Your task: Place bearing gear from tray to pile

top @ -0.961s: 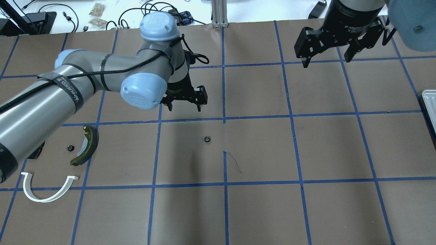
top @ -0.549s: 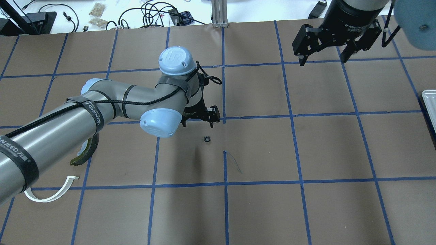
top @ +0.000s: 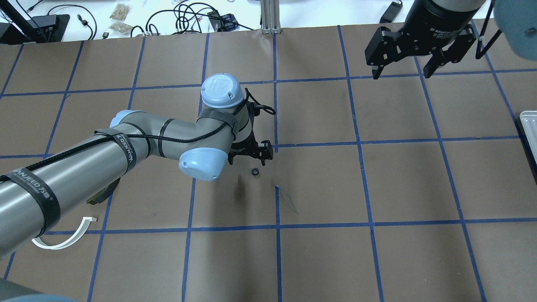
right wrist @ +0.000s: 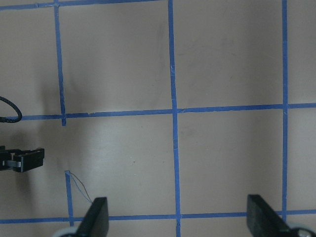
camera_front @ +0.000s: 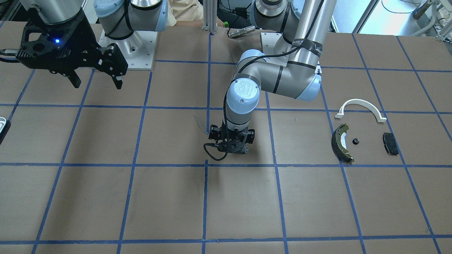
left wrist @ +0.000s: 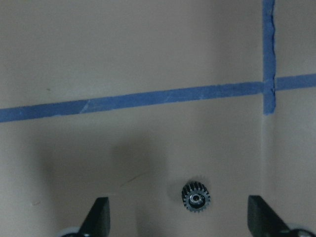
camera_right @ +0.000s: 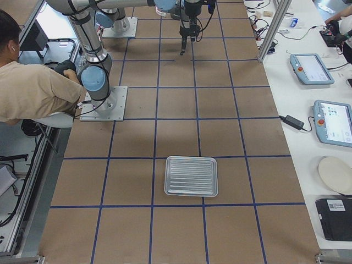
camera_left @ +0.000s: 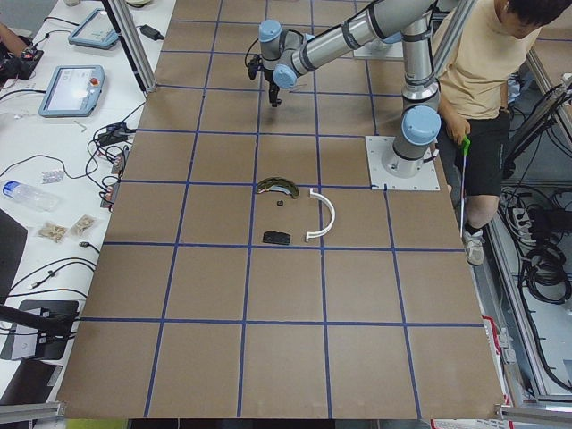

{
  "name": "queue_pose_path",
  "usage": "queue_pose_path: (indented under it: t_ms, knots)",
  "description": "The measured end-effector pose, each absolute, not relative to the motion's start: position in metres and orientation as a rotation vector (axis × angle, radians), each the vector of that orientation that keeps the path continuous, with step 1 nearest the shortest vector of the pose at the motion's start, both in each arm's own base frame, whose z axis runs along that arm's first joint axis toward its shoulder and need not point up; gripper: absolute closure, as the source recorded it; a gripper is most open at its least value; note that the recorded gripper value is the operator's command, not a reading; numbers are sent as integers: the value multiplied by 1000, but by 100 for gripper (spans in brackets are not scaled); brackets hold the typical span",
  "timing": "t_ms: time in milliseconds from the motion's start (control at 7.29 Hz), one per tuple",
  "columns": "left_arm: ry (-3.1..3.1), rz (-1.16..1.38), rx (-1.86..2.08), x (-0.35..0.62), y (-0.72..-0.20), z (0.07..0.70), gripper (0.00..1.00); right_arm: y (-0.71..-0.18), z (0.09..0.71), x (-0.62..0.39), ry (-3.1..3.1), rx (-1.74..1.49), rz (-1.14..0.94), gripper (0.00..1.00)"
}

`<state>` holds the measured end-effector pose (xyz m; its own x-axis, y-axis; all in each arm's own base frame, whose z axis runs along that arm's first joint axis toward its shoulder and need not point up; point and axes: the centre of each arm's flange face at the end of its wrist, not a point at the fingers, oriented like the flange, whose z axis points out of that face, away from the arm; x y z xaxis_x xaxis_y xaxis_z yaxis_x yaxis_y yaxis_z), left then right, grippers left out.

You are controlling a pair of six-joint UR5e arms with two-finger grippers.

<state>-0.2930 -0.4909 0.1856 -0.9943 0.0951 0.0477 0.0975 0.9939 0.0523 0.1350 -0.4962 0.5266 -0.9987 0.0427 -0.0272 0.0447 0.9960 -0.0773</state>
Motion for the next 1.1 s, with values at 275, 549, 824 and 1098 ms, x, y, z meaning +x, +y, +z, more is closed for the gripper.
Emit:
queue_pose_path:
  t_ms: [275,549,824,1098]
  knots:
    - [-3092,-94,-161,-297,-486,178,26,-495,525,135,3111,89,-116,0]
    - [-3094,-106,-166,-298,-485,173,36,-495,521,135,3109,95,-108,0]
    - [-3096,-112,-171,-298,-487,168,95,-494,521,135,3110,97,-107,0]
    - [-3093,-93,-175,-298,-490,170,100,-494,521,135,3114,96,-108,0]
